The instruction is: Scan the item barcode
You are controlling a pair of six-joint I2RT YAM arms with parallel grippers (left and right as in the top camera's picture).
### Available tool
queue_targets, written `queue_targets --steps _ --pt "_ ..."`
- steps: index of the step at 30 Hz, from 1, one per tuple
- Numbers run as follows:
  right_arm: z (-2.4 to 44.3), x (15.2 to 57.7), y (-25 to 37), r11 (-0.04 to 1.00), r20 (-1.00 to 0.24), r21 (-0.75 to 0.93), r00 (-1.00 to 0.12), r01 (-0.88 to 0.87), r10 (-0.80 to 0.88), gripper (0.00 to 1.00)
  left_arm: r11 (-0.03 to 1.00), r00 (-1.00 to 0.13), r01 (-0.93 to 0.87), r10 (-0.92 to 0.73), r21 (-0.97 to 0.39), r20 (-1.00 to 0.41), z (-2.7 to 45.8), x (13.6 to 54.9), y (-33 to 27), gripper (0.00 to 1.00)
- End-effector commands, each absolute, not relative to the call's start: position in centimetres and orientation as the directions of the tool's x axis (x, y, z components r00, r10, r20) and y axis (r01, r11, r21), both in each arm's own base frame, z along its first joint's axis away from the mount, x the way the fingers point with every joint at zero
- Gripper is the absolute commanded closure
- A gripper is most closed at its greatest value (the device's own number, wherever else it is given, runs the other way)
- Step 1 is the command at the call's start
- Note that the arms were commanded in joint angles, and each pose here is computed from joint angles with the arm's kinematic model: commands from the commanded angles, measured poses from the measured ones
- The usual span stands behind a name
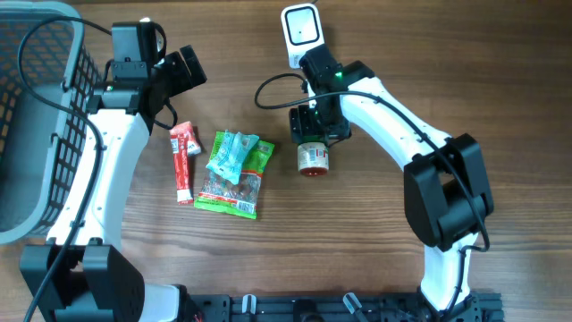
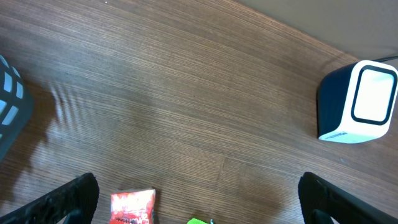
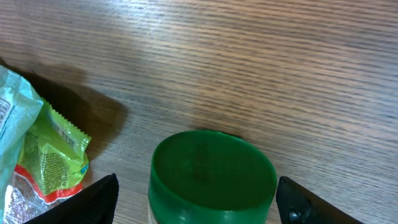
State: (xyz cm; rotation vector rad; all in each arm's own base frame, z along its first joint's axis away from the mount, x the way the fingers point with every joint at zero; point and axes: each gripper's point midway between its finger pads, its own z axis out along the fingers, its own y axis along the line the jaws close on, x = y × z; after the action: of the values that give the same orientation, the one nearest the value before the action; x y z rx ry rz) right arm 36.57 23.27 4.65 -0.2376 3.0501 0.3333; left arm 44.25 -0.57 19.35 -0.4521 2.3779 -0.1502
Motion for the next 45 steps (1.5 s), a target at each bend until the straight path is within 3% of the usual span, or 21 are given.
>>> queue_targets --steps 1,10,20,45 --pt "3.2 36.5 22.5 0.98 -0.078 0.125 -0.986 -0.155 -0.146 0.21 0.932 -0.698 -0.29 -0.362 -0.219 -0.617 18.8 44.3 -0.4 0.0" --pt "3.3 37.0 22.6 0.978 -0.107 0.122 -0.982 -0.171 -0.158 0.21 0.932 -0.698 -0.29 -0.362 -0.219 -0.617 18.8 44.3 -0.4 0.0" --pt "3.3 37.4 22.5 0.945 -0.136 0.089 -0.944 -0.314 -0.301 0.21 0.932 -0.698 -0.29 -0.362 -0.219 -0.617 18.8 44.3 -0.4 0.0" --pt "1.2 36.5 22.8 0.938 -0.099 0.01 -0.934 -0.346 -0.344 0.22 0.932 -0.698 -0.29 -0.362 -0.219 -0.617 18.8 44.3 -0.4 0.0"
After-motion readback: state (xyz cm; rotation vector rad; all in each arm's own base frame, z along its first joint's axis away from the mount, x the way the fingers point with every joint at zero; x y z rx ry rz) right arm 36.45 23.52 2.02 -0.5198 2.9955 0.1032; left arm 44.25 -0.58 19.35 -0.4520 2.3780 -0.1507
